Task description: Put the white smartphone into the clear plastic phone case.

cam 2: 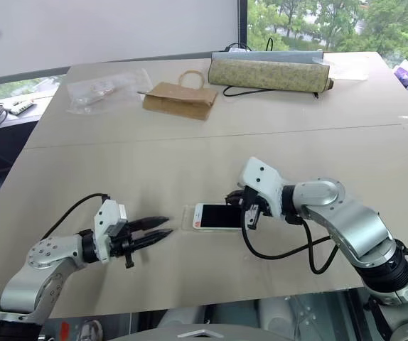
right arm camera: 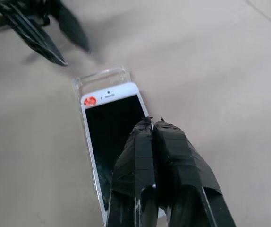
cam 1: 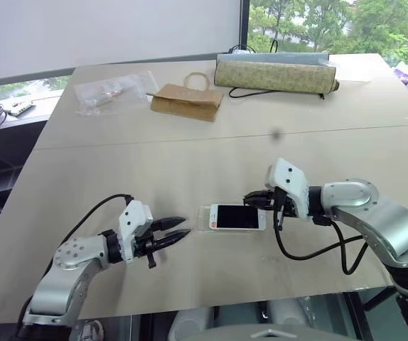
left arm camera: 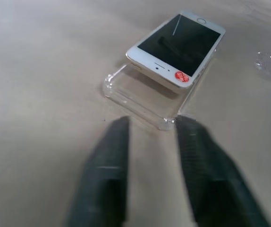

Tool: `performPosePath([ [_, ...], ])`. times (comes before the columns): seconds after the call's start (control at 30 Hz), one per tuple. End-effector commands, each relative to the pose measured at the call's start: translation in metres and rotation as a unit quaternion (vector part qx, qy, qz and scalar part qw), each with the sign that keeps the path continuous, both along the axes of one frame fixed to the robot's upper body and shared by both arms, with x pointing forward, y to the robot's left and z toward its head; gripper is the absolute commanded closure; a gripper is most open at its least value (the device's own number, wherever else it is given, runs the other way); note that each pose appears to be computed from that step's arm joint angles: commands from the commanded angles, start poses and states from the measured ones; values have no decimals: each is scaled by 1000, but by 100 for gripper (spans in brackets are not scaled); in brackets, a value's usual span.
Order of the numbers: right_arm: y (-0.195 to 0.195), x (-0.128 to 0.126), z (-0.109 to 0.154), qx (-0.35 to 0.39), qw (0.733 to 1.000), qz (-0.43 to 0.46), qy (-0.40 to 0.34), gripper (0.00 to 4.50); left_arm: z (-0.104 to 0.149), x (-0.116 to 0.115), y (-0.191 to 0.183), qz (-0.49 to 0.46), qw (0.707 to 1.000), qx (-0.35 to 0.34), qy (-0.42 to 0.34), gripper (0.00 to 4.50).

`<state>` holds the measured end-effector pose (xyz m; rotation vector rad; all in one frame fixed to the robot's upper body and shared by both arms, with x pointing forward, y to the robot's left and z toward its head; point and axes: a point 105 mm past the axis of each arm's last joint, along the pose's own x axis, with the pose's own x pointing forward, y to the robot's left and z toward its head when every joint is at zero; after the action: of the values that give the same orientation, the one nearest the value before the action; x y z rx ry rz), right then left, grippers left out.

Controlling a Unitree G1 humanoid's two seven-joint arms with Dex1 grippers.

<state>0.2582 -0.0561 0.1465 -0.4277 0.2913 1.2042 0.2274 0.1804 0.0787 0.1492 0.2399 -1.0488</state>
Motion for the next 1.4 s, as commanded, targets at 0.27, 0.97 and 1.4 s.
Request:
performPosePath([
  [0.27, 31, 4, -13, -9, 997, 64, -33, 450, -10, 8, 2, 2, 999, 36, -3, 439],
  [0.97, 34, 6, -66, -108, 989, 101, 15, 450, -23, 23, -30, -17, 999, 39, -6, 439],
  [1.4, 34, -1, -87, -120, 985, 97, 77, 450, -11, 22, -43, -17, 999, 32, -3, 439],
])
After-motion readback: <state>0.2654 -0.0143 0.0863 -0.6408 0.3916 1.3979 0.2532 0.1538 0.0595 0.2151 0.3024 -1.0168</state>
